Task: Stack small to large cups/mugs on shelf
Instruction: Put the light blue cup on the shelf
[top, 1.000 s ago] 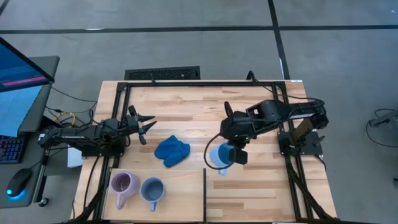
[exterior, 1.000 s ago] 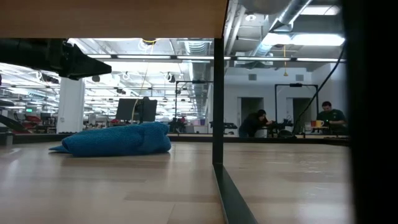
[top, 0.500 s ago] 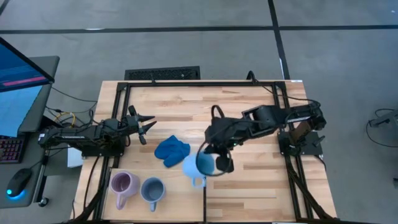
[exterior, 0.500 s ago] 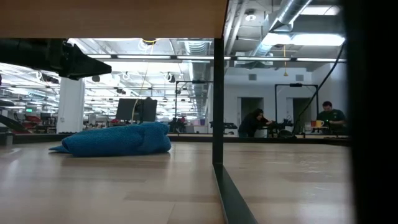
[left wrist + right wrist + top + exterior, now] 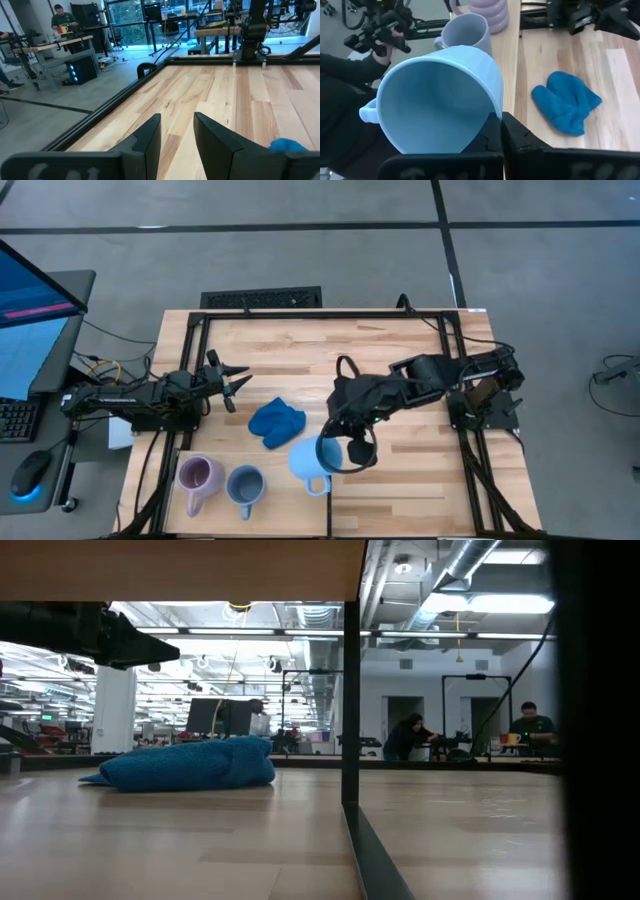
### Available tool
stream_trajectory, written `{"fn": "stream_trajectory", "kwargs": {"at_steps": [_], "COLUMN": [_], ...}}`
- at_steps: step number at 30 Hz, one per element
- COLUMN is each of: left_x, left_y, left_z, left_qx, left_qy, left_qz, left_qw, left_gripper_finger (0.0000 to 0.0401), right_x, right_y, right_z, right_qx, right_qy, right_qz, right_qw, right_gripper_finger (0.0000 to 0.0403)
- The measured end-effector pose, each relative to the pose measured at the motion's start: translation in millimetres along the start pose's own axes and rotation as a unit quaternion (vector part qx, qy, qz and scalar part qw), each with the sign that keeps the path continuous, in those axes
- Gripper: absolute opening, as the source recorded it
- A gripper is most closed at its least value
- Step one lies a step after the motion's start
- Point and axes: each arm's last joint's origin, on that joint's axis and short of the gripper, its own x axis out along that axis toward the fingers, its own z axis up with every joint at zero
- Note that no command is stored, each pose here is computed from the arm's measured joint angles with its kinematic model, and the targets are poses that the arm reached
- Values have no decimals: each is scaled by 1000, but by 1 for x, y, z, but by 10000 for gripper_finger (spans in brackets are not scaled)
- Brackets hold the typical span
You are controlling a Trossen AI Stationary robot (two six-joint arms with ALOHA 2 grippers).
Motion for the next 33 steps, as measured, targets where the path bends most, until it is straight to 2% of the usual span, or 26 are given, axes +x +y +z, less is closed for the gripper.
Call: {"fn": "stream_trajectory", "kwargs": {"at_steps": [8, 11, 17, 22, 26, 33], "left_x": [0, 0, 1, 2, 1, 2], "left_y": [0, 0, -1, -1, -1, -1], "left_z": [0, 0, -1, -2, -2, -2], "left_qx": [0, 0, 1, 0, -8, -9], "left_qy": [0, 0, 7, 12, 12, 12], "left_qz": [0, 0, -1, -2, -2, -2], "left_qw": [1000, 1000, 1000, 1000, 1000, 1000], "left_gripper_finger": [108, 108, 108, 108, 108, 108], "right_x": [29, 43, 58, 64, 71, 85], "right_y": [1, 5, 8, 10, 9, 4], "right_z": [-3, -1, -8, -7, -8, -20], "right_qx": [-4, -7, -9, -11, 11, 59], "right_qy": [24, 21, 50, 42, 50, 105], "right_qz": [3, 25, 33, 32, 28, 6], "right_qw": [1000, 999, 998, 999, 998, 993], "right_gripper_finger": [1, 1, 1, 1, 1, 1]}}
